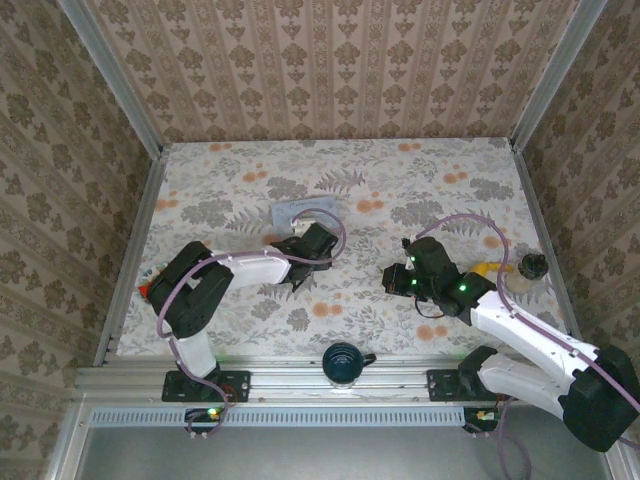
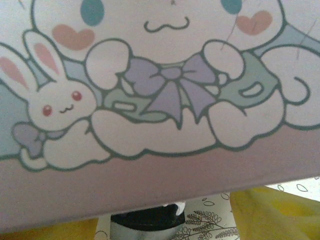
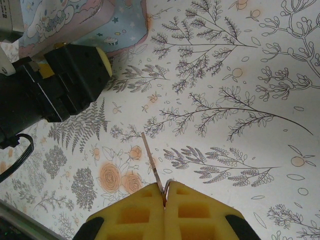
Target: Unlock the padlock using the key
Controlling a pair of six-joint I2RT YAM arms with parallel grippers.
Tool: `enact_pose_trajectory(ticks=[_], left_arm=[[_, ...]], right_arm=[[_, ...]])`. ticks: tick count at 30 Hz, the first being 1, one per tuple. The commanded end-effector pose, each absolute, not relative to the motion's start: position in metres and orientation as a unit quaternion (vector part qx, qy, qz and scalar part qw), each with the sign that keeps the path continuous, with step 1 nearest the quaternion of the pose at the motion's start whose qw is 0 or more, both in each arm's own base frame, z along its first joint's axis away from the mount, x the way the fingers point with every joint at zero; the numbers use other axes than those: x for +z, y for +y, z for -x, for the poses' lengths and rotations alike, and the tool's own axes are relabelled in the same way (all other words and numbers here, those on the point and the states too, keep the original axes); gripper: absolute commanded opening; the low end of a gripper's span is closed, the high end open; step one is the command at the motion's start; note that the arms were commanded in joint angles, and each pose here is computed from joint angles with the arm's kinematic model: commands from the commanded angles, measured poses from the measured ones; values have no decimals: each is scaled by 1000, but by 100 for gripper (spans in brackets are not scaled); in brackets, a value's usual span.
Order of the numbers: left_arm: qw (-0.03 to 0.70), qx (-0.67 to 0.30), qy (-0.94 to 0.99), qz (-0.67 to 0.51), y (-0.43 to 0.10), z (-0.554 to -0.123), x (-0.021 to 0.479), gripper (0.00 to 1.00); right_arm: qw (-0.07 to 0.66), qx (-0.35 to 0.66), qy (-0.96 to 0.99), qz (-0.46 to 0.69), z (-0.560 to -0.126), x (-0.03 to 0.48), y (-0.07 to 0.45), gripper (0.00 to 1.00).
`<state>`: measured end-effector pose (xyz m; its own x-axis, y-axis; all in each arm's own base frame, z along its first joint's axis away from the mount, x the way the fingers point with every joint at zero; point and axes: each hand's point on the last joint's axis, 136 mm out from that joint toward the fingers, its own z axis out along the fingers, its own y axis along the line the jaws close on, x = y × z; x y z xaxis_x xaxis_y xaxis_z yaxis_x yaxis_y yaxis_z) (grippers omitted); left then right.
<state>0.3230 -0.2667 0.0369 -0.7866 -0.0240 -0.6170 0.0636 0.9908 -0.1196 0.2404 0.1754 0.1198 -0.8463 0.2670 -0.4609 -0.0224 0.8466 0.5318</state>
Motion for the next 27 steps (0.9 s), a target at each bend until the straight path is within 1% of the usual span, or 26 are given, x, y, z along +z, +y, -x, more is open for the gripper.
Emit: enact_pose_trajectory(ticks=[1, 3, 6, 13, 15, 27], left_arm=[[335, -47, 941, -19, -264, -332, 40, 67], [334, -38, 941, -25, -263, -334, 38, 66], [337, -23, 941, -29, -260, -337, 37, 59], [353, -5, 935, -42, -258, -343, 43, 58], [359, -4, 932, -45, -258, -345, 44, 54], [377, 4, 925, -55, -263, -353, 36, 54]], right_arm=[[276, 272, 920, -59, -246, 124, 179, 0], [275, 273, 920, -58, -246, 124, 180, 0], [273, 272, 921, -58, -246, 122, 180, 0], [273, 271, 921, -61, -248, 122, 180, 0], [272, 272, 921, -62, -248, 122, 180, 0], [269, 271, 922, -59, -249, 121, 181, 0]])
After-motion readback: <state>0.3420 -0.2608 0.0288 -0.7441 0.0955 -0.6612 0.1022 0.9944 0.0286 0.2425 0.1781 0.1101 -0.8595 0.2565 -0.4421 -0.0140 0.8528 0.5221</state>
